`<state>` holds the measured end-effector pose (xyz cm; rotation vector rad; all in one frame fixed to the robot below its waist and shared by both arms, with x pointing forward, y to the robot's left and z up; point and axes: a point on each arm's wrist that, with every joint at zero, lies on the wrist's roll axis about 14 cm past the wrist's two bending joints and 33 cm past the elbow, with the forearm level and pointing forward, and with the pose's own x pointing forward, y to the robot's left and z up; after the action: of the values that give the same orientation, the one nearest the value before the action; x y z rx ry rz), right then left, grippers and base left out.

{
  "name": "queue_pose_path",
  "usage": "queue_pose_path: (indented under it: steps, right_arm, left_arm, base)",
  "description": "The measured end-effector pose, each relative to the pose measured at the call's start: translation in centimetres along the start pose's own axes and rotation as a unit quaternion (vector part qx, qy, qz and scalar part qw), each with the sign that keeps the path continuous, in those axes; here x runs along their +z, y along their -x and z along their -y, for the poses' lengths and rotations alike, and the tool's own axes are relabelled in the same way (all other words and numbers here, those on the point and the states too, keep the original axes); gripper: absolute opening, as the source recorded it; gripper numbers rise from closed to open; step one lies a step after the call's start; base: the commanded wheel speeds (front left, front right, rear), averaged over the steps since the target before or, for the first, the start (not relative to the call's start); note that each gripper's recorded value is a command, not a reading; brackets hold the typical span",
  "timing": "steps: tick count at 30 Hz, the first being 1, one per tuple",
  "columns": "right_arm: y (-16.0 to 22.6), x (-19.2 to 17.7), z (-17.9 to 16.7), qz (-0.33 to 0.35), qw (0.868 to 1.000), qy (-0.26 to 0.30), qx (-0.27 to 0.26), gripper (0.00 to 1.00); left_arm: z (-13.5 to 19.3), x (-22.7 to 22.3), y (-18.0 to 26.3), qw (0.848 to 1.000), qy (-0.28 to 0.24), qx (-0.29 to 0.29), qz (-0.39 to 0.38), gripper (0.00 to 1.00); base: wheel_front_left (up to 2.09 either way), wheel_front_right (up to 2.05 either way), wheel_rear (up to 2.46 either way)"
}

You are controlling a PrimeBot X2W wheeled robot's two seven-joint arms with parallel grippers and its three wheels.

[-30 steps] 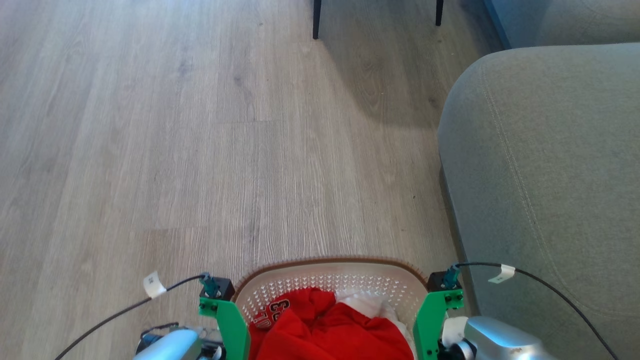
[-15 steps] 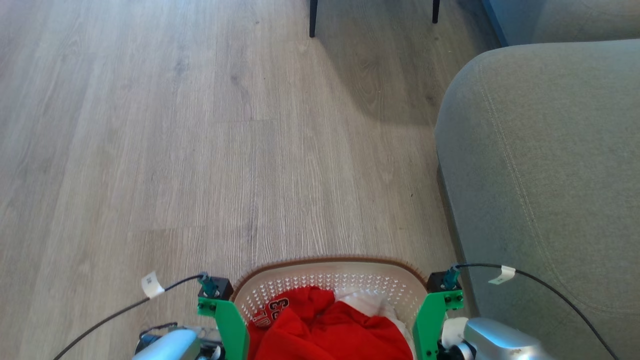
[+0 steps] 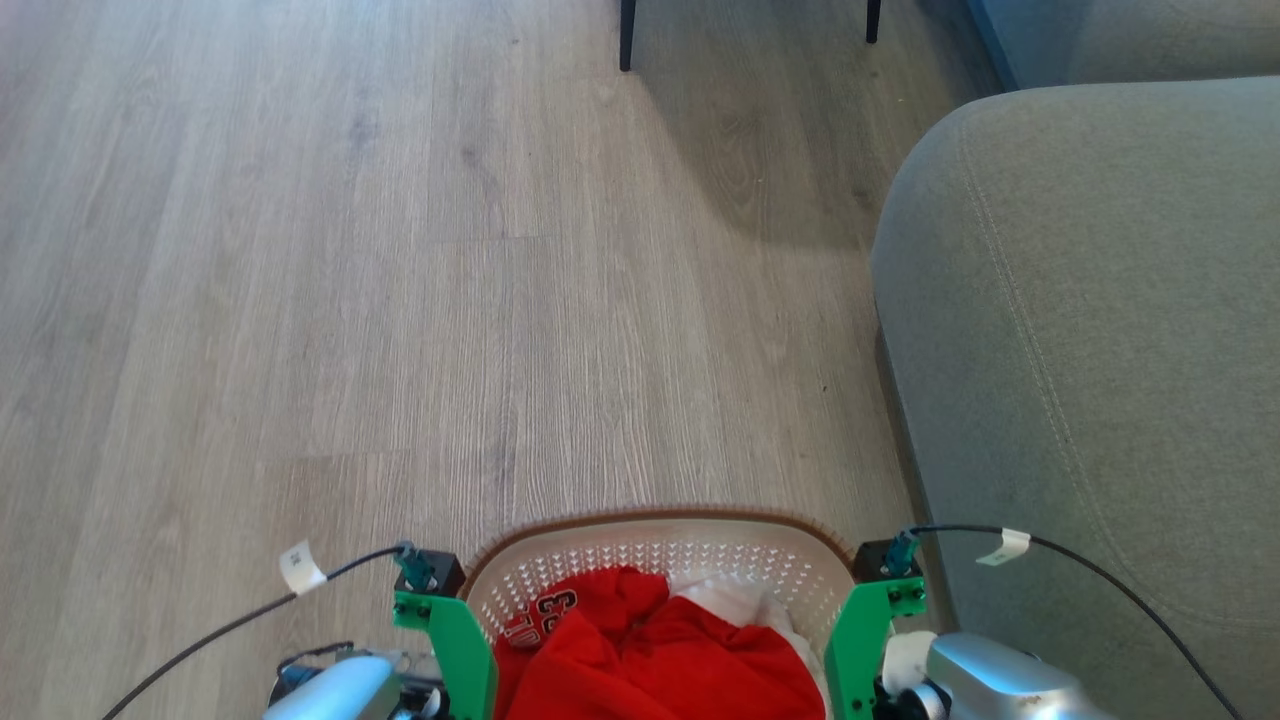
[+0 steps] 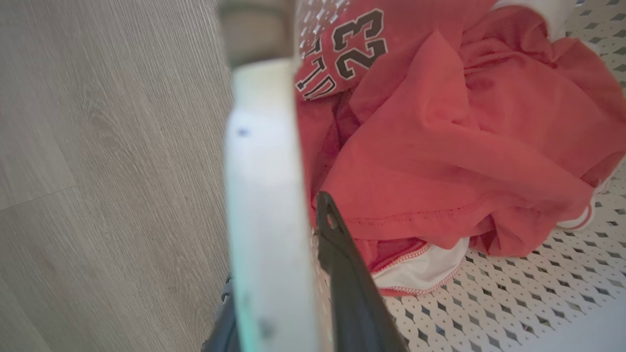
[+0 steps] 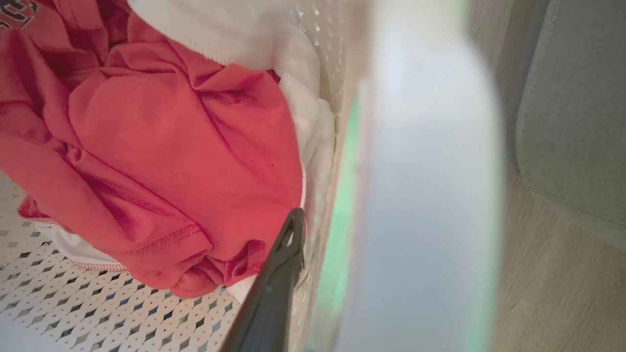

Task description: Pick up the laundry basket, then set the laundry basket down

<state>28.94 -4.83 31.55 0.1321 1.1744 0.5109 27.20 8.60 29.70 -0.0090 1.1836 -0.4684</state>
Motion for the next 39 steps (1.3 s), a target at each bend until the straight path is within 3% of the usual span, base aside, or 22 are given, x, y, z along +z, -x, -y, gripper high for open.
queue_pose_path:
  steps: [39]
  right_arm:
    - [0.09, 0.38, 0.19, 0.009, 1.000, -0.005, 0.000, 0.00]
  left_arm:
    - [0.14, 0.50, -0.07, 1.000, -0.003, -0.001, 0.005, 0.00]
  base:
    - [0.00, 0.00, 0.00]
